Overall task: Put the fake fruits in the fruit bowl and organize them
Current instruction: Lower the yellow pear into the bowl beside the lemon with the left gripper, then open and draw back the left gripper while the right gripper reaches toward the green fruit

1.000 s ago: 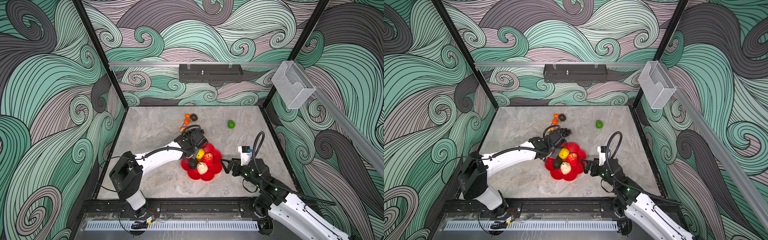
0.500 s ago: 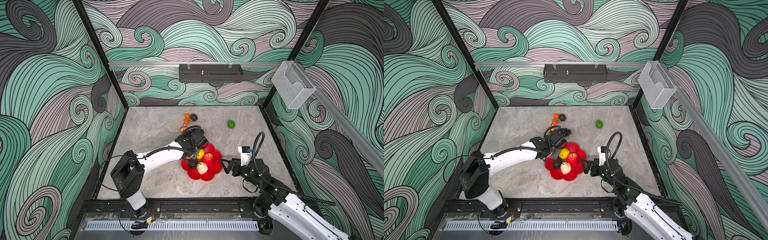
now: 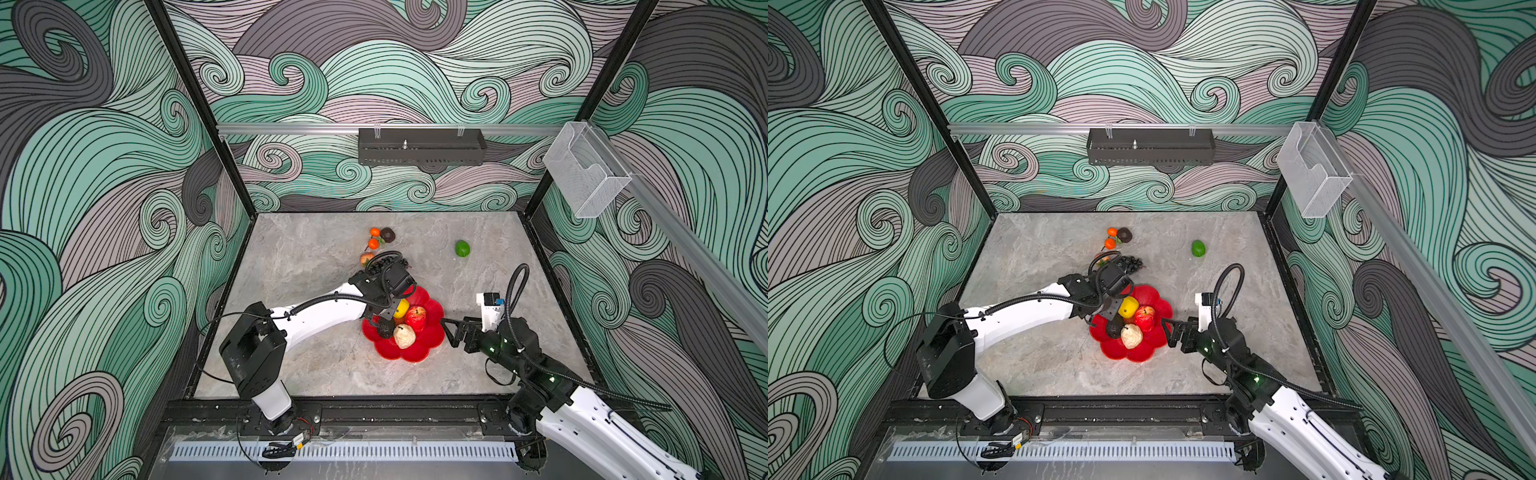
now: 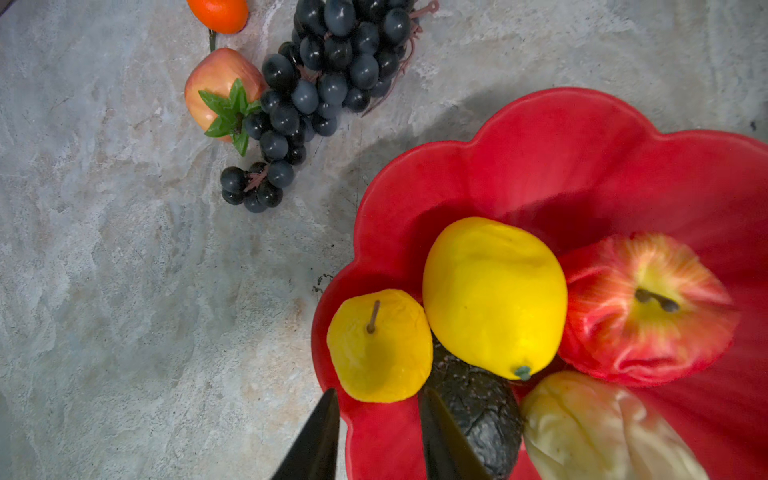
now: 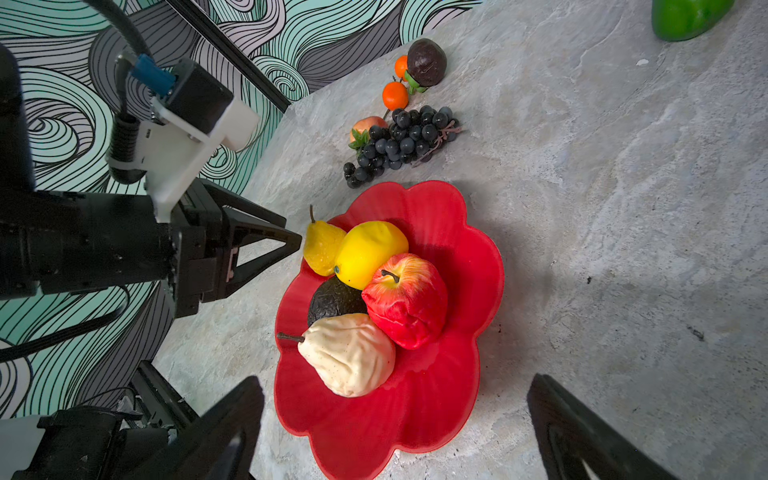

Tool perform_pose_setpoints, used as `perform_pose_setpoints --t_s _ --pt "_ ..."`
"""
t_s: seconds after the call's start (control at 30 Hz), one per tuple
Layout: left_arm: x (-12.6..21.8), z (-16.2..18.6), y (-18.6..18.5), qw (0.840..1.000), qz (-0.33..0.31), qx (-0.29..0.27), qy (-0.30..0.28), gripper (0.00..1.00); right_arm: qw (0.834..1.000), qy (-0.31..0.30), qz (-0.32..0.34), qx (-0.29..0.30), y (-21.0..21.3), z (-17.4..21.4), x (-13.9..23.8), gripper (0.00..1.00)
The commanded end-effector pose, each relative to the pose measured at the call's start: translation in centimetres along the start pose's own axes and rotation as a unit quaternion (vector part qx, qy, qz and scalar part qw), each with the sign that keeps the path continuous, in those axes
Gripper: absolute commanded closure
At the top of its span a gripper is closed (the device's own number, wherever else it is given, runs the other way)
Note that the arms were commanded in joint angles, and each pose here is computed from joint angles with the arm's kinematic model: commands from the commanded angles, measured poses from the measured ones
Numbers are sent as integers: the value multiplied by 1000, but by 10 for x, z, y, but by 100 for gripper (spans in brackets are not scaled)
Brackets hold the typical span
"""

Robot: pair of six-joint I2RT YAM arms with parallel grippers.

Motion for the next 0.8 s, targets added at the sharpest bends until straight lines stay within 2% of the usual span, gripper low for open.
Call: perform_pose_setpoints --t_s 0.0,0.2,0.3,0.43,0.53,0.63,0.77 --pt "22 -10 8 999 6 21 -25 61 1000 -6 11 -1 -3 -2 2 0" --pt "51 -10 24 996 2 56 -76 58 998 -13 52 28 -7 -15 8 0" --pt "83 -5 44 984 -4 100 -145 53 995 -19 78 50 -9 -28 13 0" --pt "112 22 77 956 -33 169 -238 45 993 -4 101 62 -11 -45 7 0" --pt "124 52 100 930 -62 217 -290 35 993 35 107 29 -17 -56 -8 0" --pt "129 87 118 911 -95 257 -309 29 989 42 143 -10 -35 -72 -19 0" --pt "129 120 129 897 -121 277 -323 24 982 31 179 -48 -54 -95 -29 0"
Point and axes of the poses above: each gripper's point midway between its finger pads, its own x axis back along the fingers, its own y axis along the line the jaws close on, z = x × y, the point moved 1 cm from there along x, back along the fingers, and after that the axes turned 11 degrees about -x, right-handed, at the moved point
